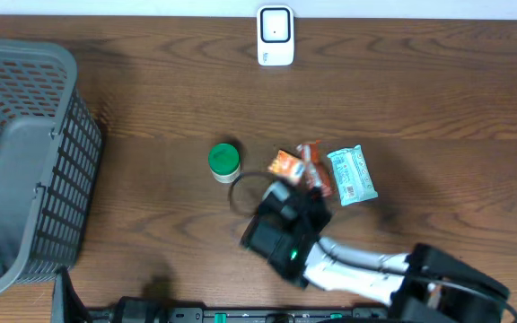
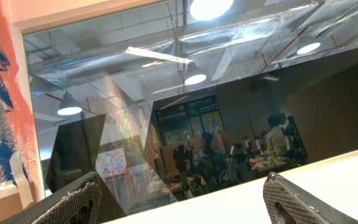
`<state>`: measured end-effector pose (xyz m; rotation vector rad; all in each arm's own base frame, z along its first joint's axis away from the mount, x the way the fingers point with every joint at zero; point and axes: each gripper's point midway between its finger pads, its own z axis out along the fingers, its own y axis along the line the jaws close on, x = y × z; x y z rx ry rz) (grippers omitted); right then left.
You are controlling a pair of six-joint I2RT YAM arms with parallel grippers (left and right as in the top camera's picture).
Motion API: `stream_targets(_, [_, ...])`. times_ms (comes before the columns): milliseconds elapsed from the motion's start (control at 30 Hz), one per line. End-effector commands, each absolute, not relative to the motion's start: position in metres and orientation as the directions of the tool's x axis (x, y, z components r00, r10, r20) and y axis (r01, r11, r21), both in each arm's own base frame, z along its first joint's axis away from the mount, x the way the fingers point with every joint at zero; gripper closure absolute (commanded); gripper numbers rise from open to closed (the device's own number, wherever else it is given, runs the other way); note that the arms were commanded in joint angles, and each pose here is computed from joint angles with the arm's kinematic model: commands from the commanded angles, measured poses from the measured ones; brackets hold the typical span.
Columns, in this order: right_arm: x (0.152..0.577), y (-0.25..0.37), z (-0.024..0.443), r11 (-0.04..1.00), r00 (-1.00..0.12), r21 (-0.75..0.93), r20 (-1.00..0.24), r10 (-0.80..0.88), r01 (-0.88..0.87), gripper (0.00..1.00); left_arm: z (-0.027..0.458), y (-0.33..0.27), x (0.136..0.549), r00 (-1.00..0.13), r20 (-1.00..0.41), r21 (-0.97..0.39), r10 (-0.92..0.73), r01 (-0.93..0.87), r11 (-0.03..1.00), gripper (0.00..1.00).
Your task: Scan the item barcode
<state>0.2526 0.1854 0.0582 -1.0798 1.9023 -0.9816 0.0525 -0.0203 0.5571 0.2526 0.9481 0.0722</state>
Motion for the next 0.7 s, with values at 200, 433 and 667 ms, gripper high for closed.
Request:
stream_targets(200, [0.169,0.284,0.027,0.639,-0.401,-0.452,-0.516,-0.756,-0.622,0.12,0.558,-0.022,0.049,0.593,-0.788,0.248,0.168,0.055,0.967,0.16])
stream_targets(433, [0.165,0.321,0.098,0.704,-0.414,-0.268,-0.652,-0.635,-0.658,0.25,0.558,-0.022,0.049,0.593,-0.788,0.248,0.168,0.055,0.967,0.16])
stream_targets(667, [0.169,0.289,0.123,0.828,-0.733,0.146,-0.564,-0.379,-0.541,0.01,0.558,-0.022,0.049,0.593,-0.788,0.248,0.168,0.056,0.967,0.16])
